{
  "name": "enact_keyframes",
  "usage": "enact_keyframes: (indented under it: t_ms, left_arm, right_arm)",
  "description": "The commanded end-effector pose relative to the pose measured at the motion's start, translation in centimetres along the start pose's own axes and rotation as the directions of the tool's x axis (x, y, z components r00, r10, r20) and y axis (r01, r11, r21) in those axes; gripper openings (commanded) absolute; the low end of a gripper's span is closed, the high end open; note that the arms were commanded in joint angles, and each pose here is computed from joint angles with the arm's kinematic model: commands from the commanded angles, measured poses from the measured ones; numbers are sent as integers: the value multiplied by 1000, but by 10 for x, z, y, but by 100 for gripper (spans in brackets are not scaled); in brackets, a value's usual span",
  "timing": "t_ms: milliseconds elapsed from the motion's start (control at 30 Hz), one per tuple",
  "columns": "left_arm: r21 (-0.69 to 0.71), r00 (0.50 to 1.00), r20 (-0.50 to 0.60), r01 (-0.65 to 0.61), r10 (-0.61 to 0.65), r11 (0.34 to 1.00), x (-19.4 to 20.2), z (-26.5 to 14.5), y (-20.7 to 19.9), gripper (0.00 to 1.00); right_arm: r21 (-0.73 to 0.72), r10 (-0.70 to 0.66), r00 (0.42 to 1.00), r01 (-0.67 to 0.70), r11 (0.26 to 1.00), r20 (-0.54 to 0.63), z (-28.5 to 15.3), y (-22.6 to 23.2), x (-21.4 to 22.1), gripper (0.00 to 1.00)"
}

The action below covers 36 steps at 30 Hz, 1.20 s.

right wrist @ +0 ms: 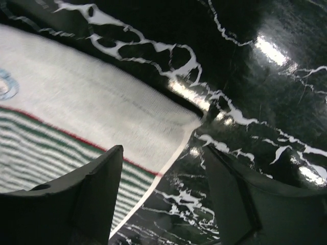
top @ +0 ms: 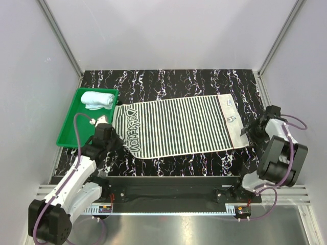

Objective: Roll the towels
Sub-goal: Fold the towel

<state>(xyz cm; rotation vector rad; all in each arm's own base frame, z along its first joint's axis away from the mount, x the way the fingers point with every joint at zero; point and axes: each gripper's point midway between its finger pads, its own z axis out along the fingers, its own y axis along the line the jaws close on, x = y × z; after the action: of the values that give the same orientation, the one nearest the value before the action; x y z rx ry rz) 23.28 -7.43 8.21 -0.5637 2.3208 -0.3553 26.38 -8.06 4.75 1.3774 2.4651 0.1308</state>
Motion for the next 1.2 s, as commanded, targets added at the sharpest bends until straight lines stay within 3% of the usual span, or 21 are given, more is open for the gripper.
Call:
enact_keyframes:
  t_ms: [0,233,433,500,700,867,1033,1167]
  left_arm:
    - [142,998,66,-24,15,990,-25,-3,-34,0]
    - [142,999,50,-24,17,990,-21,2,-32,0]
    - [136,999,50,-19,12,991,-21,3,-30,0]
    - [134,999,51,-17,10,991,-21,2,-29,0]
    - [127,999,47,-19,13,992,-21,3,-28,0]
    - [121,999,46,-15,9,993,-22,4,-27,0]
    - [118,999,49,-14,8,993,-23,4,-26,0]
    - [117,999,44,-12,7,993,-22,5,-25,0]
  right_arm:
    - [85,-16,997,10,996,70,17,-4,-25,71]
    - [191,-74,992,53,980,105,27,-17,-44,61]
    - [165,-73,995,61,984,63,43,-14,-36,43]
    - [148,-71,996,63,987,47,46,-12,-32,41]
    - [114,-74,997,70,991,28,46,-9,-22,41]
    - [96,-96,995,94,991,24,37,-2,-11,59]
    - [91,-111,993,108,990,30,30,3,-8,59]
    - [83,-116,993,114,990,23,33,6,-3,52]
